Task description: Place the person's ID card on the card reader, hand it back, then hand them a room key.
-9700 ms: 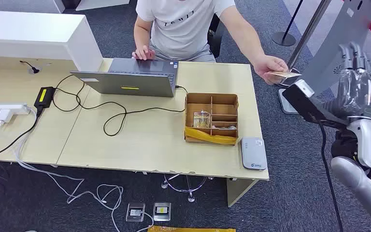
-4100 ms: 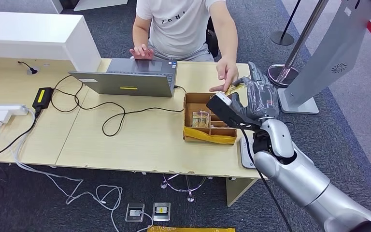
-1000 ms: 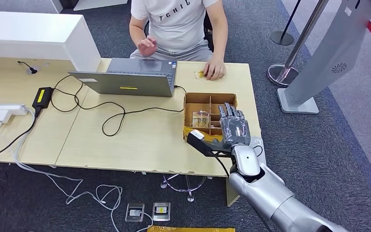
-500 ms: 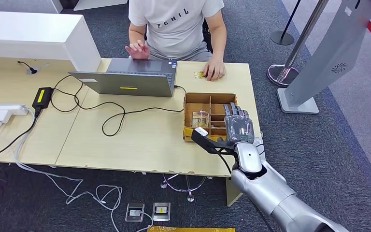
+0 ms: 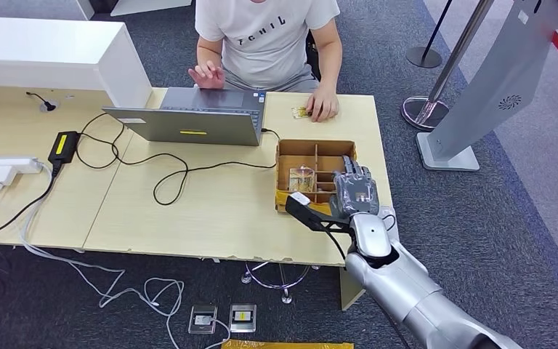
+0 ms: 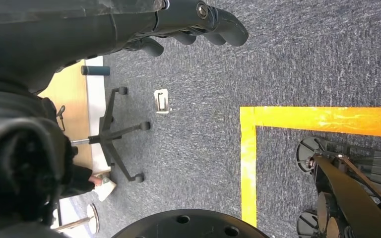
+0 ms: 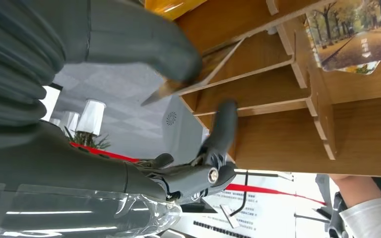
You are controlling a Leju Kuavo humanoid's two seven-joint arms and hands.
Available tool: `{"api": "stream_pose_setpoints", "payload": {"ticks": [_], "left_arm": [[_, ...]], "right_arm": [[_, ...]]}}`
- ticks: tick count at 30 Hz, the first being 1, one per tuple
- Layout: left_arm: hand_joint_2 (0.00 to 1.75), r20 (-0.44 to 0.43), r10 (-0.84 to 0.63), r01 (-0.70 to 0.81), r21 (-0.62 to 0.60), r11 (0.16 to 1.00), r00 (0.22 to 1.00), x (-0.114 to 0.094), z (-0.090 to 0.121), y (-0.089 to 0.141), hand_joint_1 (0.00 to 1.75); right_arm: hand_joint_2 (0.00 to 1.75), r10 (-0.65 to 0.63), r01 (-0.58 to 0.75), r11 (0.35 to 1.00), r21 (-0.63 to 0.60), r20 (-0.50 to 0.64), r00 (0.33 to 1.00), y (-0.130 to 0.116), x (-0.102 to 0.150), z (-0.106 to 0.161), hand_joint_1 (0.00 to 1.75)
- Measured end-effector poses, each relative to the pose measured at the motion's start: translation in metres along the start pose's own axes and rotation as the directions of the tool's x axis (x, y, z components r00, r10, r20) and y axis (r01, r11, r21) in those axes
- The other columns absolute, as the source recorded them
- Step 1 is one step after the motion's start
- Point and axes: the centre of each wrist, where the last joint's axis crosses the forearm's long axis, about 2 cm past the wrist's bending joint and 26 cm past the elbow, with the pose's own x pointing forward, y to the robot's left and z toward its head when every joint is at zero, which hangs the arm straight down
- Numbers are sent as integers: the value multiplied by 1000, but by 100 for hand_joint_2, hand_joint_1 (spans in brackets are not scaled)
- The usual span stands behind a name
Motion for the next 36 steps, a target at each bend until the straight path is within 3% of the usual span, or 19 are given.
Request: {"api": "stream_pose_setpoints", "payload": {"ticks": [28,36], "left_arm": [[0,-11,27,-27,15,1000,1000,0,0,0,0],[0,-13,33,-33,17,999,999,0,0,0,0]], "right_arm": [[175,-20,19,999,29,44,999,11,16,1,175],[175,-38,39,999,-11,81,996,9,25,2,175]]}}
